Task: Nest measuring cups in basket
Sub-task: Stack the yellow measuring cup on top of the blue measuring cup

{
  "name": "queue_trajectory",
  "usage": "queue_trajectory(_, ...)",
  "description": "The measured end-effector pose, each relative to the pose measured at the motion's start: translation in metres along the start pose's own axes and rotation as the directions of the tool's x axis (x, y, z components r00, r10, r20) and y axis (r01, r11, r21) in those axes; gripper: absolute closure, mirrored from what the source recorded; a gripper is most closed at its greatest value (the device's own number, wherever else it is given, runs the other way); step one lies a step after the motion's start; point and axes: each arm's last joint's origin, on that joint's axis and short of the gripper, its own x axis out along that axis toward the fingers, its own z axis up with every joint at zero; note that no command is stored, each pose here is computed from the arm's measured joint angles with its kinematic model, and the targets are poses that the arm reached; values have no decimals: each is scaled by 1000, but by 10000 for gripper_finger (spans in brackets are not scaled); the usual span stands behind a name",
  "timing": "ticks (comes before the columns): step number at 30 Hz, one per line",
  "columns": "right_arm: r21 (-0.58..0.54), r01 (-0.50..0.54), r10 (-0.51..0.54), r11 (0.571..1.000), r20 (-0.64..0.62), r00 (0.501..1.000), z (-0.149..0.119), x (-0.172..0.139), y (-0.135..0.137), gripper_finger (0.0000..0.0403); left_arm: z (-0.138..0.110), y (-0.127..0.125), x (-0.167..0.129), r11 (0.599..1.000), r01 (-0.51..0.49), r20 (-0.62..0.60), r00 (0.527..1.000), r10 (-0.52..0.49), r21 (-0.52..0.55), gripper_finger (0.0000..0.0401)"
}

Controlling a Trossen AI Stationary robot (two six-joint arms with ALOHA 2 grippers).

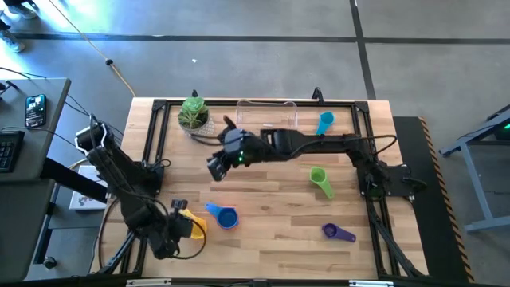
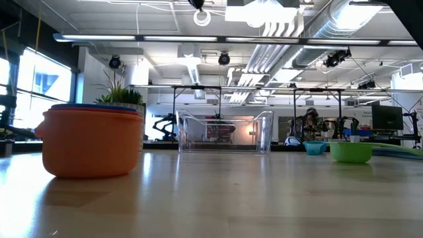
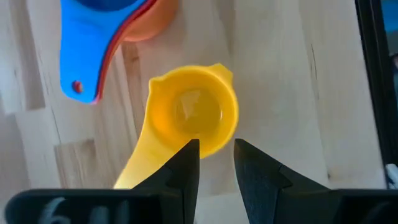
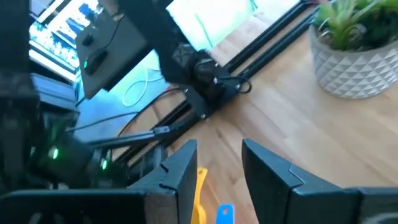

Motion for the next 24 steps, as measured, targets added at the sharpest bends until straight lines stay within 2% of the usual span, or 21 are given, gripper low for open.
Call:
queue_trajectory(6,0,26,-26,1000,-32,999,4,2,-10,284,6,-1,17,996,-15,-27,999,17,86,311)
queue_trajectory(10,-20,53,-54,998,-57,997,1,2,-13,284,11,-6,25,993,43,-37,999,-39,110,311)
queue_trajectory(24,-45,101,-105,994,-121,987,-10,0,-12,284,12,-11,37,992,51,-60,997,-45,112,311)
